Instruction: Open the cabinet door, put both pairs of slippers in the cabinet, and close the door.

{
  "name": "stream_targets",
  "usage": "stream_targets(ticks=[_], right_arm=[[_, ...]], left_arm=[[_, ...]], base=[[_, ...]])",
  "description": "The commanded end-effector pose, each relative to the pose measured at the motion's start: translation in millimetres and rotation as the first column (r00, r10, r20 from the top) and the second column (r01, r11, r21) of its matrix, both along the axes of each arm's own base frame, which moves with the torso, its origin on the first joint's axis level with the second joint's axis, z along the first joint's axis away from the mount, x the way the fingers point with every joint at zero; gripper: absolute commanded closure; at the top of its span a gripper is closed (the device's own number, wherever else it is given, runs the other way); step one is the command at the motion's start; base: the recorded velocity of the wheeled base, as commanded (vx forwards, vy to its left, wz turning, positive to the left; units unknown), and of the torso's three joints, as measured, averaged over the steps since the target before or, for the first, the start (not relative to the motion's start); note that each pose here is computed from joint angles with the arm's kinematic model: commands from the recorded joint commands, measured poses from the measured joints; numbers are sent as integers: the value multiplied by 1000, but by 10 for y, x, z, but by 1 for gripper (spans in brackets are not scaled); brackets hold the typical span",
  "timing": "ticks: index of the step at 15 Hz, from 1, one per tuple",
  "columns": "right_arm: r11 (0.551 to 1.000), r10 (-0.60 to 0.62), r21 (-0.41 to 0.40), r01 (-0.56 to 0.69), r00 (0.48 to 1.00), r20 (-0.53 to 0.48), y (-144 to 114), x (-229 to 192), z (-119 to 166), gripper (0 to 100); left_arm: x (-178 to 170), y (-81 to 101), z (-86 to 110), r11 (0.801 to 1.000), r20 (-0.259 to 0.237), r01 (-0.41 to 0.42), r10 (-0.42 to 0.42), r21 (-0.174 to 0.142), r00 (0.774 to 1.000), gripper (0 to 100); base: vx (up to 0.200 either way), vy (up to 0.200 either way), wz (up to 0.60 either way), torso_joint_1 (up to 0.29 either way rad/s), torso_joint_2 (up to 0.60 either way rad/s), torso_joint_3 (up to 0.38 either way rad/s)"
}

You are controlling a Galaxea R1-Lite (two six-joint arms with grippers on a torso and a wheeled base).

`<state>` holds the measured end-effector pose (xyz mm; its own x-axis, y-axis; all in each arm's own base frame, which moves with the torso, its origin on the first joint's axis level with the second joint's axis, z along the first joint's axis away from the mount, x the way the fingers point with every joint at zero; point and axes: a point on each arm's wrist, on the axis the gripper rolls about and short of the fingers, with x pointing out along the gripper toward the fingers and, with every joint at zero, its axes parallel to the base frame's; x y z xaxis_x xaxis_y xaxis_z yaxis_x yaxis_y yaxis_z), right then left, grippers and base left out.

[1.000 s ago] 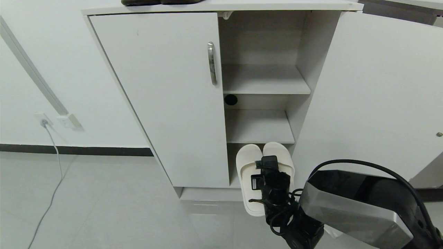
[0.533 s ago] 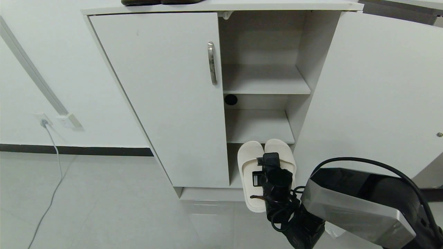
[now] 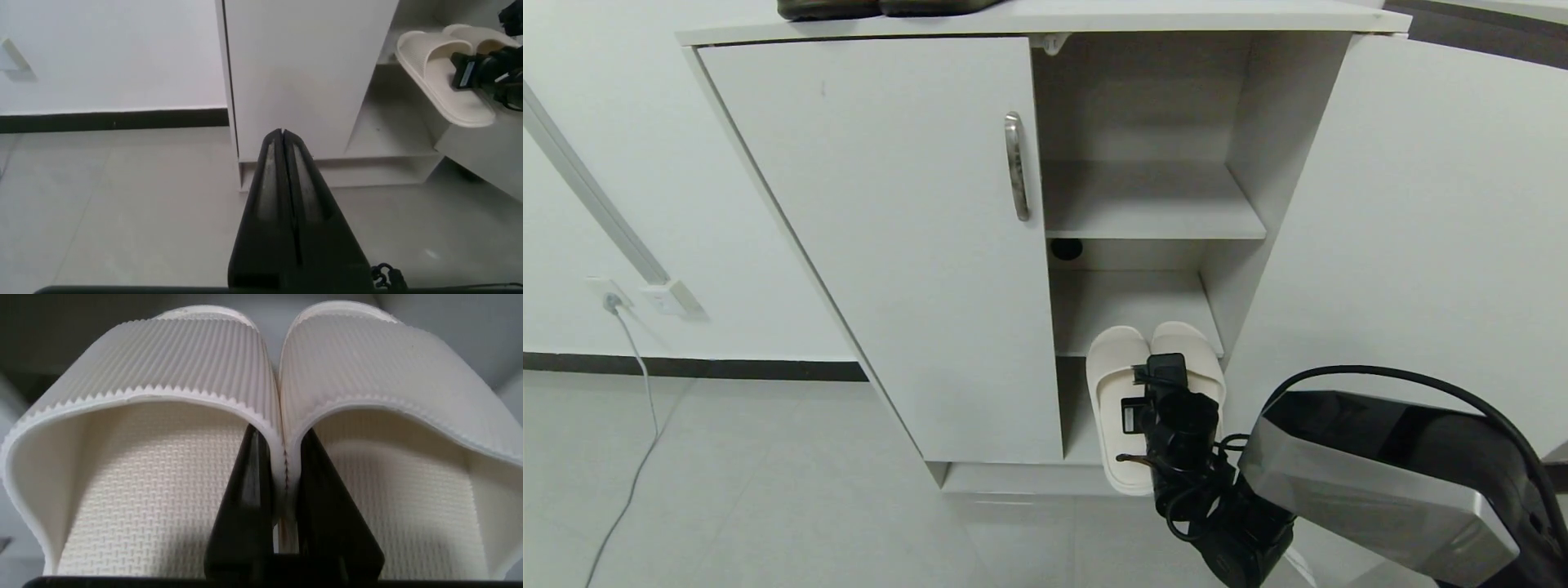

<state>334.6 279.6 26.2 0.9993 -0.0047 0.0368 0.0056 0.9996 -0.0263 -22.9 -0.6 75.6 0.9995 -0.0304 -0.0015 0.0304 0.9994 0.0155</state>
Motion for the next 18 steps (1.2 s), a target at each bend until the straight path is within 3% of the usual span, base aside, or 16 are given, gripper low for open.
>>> stream_targets(ticks=[1,6,14,18], right_arm=[[1000,1,5,-1,1000,5,2,-5,30,100],[1000,3,1,-3,1000,0,-1,-18,9,100],[1000,13,-1,-13,1000,-7,9,-19,-51,100],[1000,-9,0,9,999,-32,0,311,-13,100]], left_arm=[[1,0,0,1000,-2,0,0,0,1000,100],[1,0,0,1000,-2,0,0,0,1000,100],[1,0,0,1000,-2,-1,1,-6,1000,100],[1,0,0,1000,-2,-1,1,-6,1000,100]], base=[[200,0,0,2,2,2],[200,0,0,2,2,0],[0,0,0,0,0,0],[0,0,0,0,0,0]])
